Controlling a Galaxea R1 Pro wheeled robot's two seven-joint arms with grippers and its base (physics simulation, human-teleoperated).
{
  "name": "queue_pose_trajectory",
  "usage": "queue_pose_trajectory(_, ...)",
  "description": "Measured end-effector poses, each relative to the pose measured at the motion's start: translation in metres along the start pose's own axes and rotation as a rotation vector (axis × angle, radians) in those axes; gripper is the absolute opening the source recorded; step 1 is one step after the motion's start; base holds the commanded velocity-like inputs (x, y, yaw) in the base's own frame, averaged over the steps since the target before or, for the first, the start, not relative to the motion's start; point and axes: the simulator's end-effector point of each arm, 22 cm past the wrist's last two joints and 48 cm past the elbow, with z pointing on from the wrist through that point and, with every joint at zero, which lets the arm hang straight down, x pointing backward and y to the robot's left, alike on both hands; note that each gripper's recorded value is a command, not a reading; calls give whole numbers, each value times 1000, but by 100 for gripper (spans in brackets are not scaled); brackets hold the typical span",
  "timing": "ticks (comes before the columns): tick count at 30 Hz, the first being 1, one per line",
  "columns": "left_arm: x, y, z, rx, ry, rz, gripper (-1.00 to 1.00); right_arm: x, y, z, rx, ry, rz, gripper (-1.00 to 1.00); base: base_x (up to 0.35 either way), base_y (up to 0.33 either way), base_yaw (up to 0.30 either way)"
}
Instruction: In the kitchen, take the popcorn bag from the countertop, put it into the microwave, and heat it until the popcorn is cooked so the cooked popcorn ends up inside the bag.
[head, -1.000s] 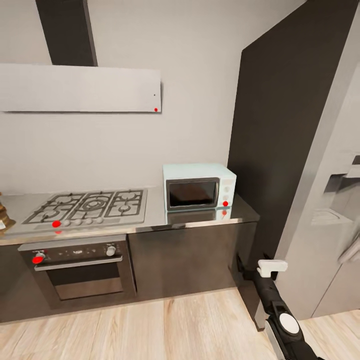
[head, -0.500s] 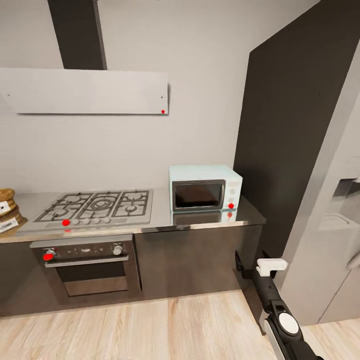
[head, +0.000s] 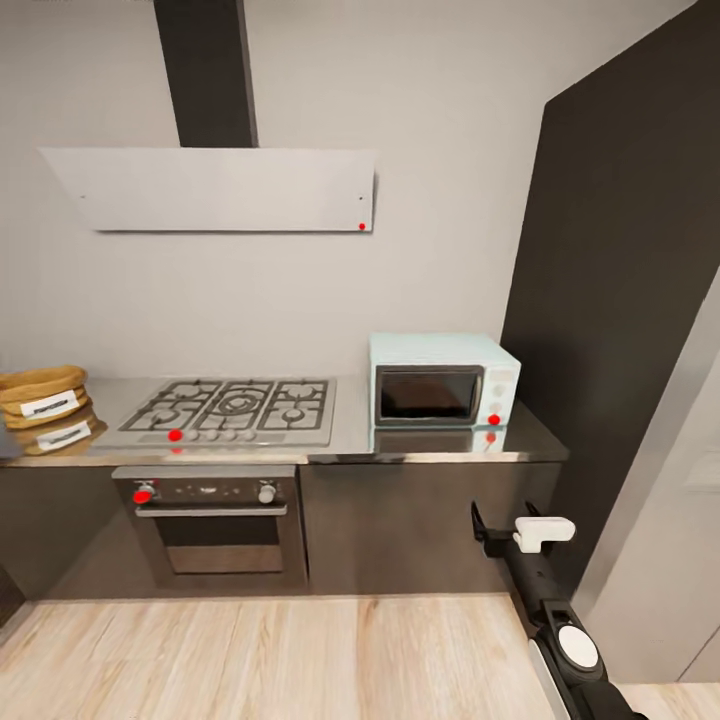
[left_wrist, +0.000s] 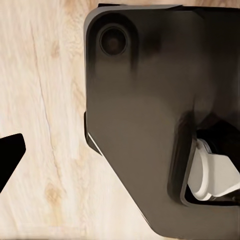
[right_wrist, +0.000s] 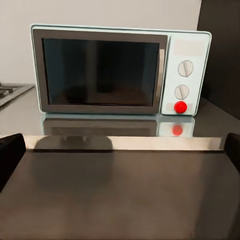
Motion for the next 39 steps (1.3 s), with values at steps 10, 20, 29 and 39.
queue_pose_trajectory(10,2,-1,-4,3,0,1,100,-4,-2,-2,4,-2,-2,100,19,4,9)
queue_pose_trajectory(20,2,2,-4,-1,0,-1,100,-10,-13,-3,53,-25,2,100,317,8,0)
queue_pose_trajectory(29,1,0,-4,2,-4,-7,100,-18,-30,-3,79,-66,2,100,349,0,0)
queue_pose_trajectory(39,2,-1,-4,3,-3,-8,100,-18,-68,-6,42,-60,-19,100,329,0,0)
